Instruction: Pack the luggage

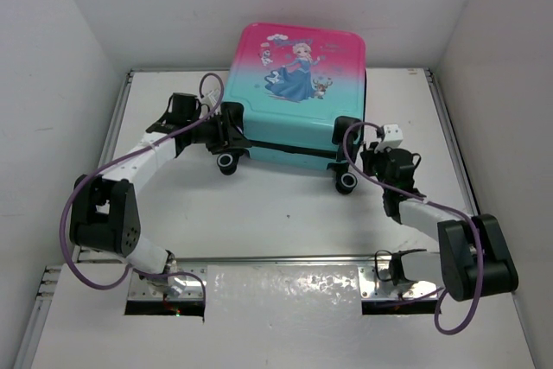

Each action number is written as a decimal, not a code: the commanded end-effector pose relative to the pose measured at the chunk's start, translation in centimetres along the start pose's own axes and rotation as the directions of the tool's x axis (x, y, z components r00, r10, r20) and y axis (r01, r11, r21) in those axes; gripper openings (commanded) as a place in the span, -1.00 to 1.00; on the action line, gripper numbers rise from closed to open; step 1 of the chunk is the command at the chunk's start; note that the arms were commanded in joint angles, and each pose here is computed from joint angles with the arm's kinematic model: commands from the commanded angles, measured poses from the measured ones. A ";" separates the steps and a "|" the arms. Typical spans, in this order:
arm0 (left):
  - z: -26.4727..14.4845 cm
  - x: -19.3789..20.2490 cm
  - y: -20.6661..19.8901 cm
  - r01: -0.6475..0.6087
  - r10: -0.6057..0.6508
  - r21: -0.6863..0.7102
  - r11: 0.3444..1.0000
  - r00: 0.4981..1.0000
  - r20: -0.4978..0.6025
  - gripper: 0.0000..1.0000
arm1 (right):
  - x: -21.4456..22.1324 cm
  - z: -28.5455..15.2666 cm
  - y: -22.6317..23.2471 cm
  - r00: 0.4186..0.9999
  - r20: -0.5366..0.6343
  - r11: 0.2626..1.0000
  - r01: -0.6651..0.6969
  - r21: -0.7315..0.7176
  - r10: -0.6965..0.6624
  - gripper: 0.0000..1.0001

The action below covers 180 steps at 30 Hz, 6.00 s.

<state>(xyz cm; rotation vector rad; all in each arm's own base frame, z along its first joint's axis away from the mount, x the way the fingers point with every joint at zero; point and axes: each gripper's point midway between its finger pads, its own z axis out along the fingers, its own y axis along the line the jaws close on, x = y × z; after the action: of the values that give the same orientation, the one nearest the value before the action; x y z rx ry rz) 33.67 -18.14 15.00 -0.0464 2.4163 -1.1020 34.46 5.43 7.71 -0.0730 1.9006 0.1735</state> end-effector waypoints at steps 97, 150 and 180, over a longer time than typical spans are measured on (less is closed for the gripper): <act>4.0 6.1 -6.9 -0.584 0.567 -0.361 0.727 0.807 -0.166 -1.00 | -3.3 -6.9 11.2 0.990 -0.087 0.929 -0.137 -0.345 0.114 0.98; -32.5 -10.3 -11.2 0.256 0.398 -0.618 0.744 0.573 0.716 0.99 | -3.7 3.6 43.2 0.950 -0.277 0.729 -0.290 -0.620 0.142 0.15; -23.2 -10.7 16.1 0.903 -0.365 0.030 0.428 0.143 0.920 0.99 | -1.7 8.2 18.8 0.968 -0.242 0.904 -0.048 -0.424 -0.062 0.98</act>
<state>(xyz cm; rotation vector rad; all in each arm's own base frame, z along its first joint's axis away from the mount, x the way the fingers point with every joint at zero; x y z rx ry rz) 35.08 10.81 20.58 -1.6181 1.6888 -0.2882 37.18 25.04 6.11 -0.4661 2.1688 0.5545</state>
